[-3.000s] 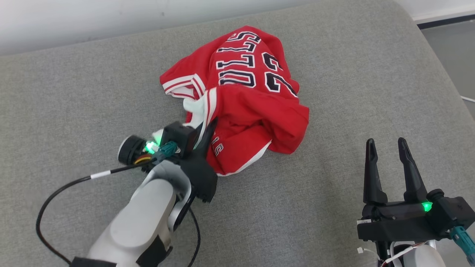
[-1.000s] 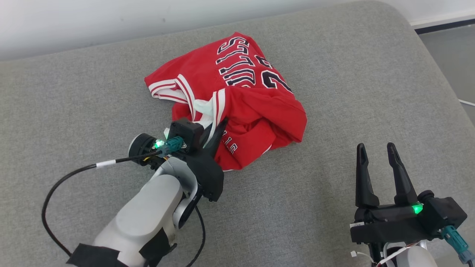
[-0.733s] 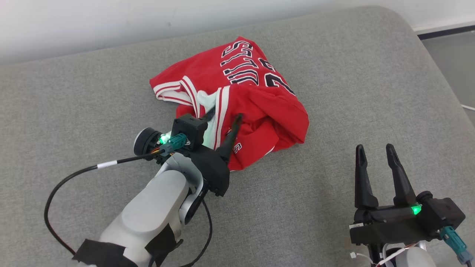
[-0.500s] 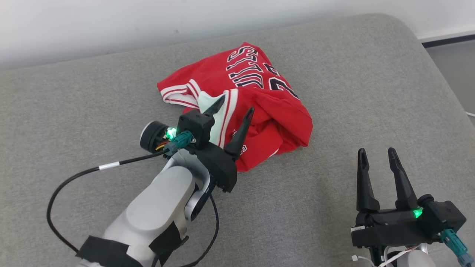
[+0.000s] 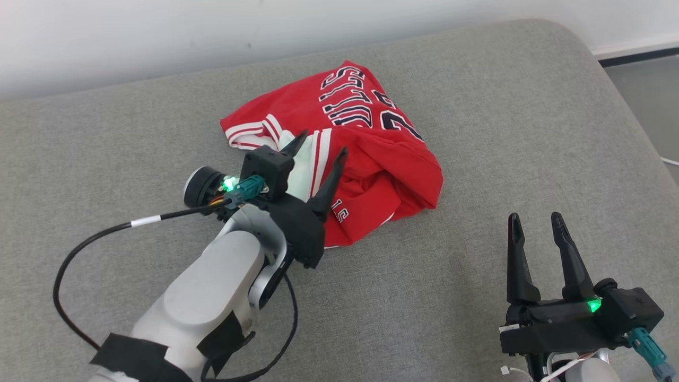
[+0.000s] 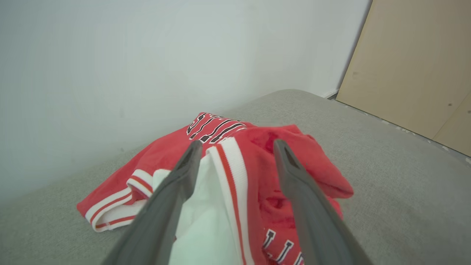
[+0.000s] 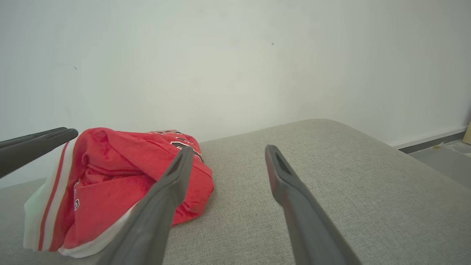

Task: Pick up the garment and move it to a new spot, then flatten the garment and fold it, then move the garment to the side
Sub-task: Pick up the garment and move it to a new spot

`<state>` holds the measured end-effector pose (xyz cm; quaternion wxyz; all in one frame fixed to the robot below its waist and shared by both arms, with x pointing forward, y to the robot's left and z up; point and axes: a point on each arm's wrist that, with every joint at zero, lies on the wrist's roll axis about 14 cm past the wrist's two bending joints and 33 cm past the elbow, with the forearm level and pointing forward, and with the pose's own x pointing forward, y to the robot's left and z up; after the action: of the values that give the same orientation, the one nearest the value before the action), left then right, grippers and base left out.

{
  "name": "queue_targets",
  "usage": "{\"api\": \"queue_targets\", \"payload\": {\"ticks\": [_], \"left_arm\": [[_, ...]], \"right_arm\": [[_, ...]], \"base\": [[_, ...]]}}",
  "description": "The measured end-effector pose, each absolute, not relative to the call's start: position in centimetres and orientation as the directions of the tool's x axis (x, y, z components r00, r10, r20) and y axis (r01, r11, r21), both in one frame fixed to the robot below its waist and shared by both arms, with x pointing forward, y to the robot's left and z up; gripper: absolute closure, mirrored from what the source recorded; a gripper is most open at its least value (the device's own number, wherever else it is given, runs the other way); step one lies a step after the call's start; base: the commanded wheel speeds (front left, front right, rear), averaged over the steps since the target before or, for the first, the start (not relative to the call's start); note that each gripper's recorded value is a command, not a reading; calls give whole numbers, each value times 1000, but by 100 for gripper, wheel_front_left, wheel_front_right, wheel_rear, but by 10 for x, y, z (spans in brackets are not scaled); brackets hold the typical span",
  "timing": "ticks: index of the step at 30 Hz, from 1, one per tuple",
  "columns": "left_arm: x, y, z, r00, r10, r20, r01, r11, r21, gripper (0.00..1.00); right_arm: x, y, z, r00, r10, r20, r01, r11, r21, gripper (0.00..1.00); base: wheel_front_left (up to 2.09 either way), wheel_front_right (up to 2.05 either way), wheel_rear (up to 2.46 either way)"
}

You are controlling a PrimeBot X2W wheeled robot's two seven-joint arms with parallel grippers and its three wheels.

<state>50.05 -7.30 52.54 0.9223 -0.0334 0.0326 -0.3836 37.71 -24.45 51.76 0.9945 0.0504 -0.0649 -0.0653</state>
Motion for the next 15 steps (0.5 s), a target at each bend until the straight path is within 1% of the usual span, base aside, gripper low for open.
{"api": "queue_targets", "payload": {"ticks": [4, 5, 6, 7, 8, 11, 13, 15], "left_arm": [[503, -69, 506, 706, -702, -87, 695, 712, -103, 0], [504, -69, 504, 709, -699, -93, 690, 715, -114, 12], [505, -68, 499, 710, -696, -109, 686, 718, -121, 31], [504, -68, 494, 706, -697, -125, 688, 717, -113, 75], [504, -68, 492, 703, -699, -128, 691, 715, -107, 100], [507, -70, 496, 698, -708, -110, 700, 706, -105, 100], [509, -76, 513, 691, -720, -64, 713, 693, -103, 100], [512, -83, 539, 676, -737, -12, 735, 675, -67, 100]], "right_arm": [[377, -247, 515, 983, -143, 113, 132, 986, 106, 0], [377, -248, 514, 983, -146, 111, 134, 985, 106, 0], [377, -248, 514, 983, -147, 109, 136, 985, 105, 0], [377, -249, 513, 983, -149, 107, 138, 985, 105, 0], [377, -249, 512, 983, -151, 106, 140, 985, 104, 0], [377, -251, 513, 982, -156, 108, 145, 984, 104, 0], [376, -252, 514, 981, -159, 110, 148, 983, 105, 0], [375, -251, 514, 981, -157, 111, 145, 984, 107, 0]], "base": [[0, 0, 0], [0, 0, 0], [0, 0, 0], [0, 0, 0], [0, 0, 0], [0, 0, 0], [0, 0, 0], [0, 0, 0]]}}
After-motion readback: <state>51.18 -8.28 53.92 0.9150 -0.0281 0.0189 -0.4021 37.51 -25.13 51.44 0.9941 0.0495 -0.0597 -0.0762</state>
